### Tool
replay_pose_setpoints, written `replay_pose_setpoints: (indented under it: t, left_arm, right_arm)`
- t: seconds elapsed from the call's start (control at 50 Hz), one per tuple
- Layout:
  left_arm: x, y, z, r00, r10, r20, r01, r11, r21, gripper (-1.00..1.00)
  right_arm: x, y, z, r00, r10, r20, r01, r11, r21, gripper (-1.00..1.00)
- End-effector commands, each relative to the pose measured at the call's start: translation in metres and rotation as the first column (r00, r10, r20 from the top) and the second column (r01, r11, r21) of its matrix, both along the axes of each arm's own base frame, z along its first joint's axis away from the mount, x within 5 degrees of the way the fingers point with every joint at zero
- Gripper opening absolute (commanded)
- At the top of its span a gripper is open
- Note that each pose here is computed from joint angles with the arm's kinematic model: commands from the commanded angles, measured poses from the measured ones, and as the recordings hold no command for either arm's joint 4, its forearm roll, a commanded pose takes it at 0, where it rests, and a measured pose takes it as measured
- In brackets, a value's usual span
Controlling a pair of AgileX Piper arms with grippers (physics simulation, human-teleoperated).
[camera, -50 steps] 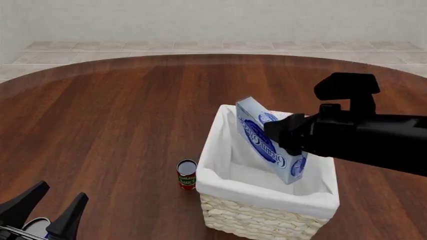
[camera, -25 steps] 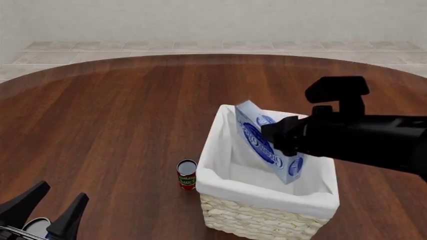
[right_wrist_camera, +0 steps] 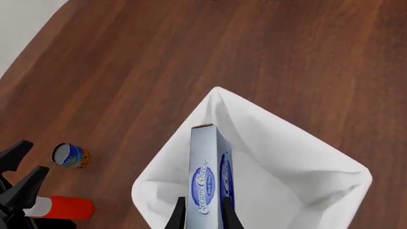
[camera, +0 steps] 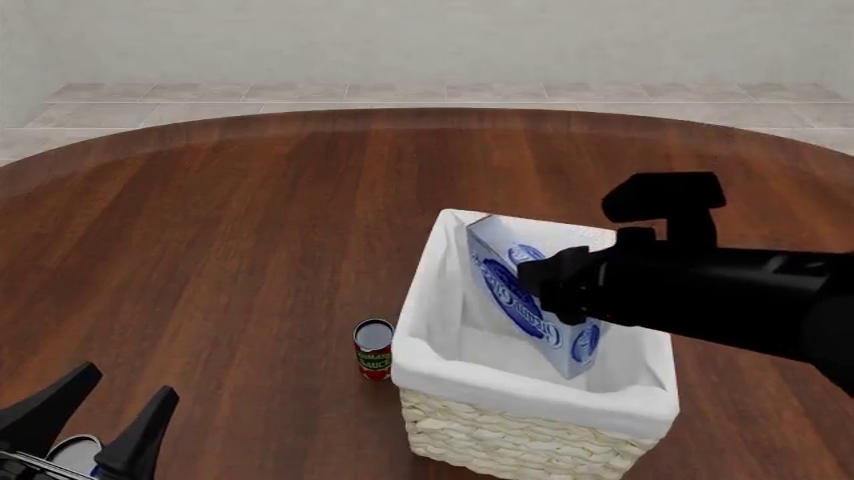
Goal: Pick up the cream cheese box, and put it in the basket.
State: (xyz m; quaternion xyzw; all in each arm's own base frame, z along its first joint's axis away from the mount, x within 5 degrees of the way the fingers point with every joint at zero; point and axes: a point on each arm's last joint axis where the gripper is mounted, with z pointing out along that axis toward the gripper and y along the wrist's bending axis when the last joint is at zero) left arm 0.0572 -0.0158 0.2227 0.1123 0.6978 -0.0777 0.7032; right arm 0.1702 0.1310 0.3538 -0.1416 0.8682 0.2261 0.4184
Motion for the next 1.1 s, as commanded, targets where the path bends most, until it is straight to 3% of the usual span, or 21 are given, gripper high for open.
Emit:
replay_pose_setpoints:
  t: [0.02, 0.44, 0.46, 0.76, 1.1]
  left_arm:
    - [0.0, 0.0, 0.001, 1.0, -0.002, 0.0, 0.002, 1.0, 0.001, 1.0]
    - [0.0, 0.0, -0.002, 1.0, 0.0, 0.001, 0.0, 1.0, 0.001, 1.0]
    - [0.0, 0.0, -0.002, 1.0, -0.001, 0.001, 0.001, 1.0, 0.002, 1.0]
    - [0.0, 0.0, -0.001, 1.0, -0.001, 0.001, 0.001, 1.0, 0.001, 1.0]
    - [0.0, 0.0, -0.001, 1.0, -0.003, 0.0, 0.003, 1.0, 0.001, 1.0]
  right_arm:
    - [0.0, -0.002, -0.007, 1.0, -0.015, -0.018, 0.015, 1.0, 0.0, -1.0]
    - [0.0, -0.003, -0.004, 1.0, -0.02, -0.009, 0.02, 1.0, 0.008, -1.0]
    - [0.0, -0.002, -0.004, 1.0, -0.016, -0.009, 0.016, 1.0, 0.008, 1.0]
    - [-0.003, -0.001, 0.0, 1.0, -0.003, -0.004, 0.003, 1.0, 0.012, 1.0]
    - [-0.007, -0.007, 0.027, 0.999, -0.003, 0.048, 0.002, 1.0, 0.026, 1.0]
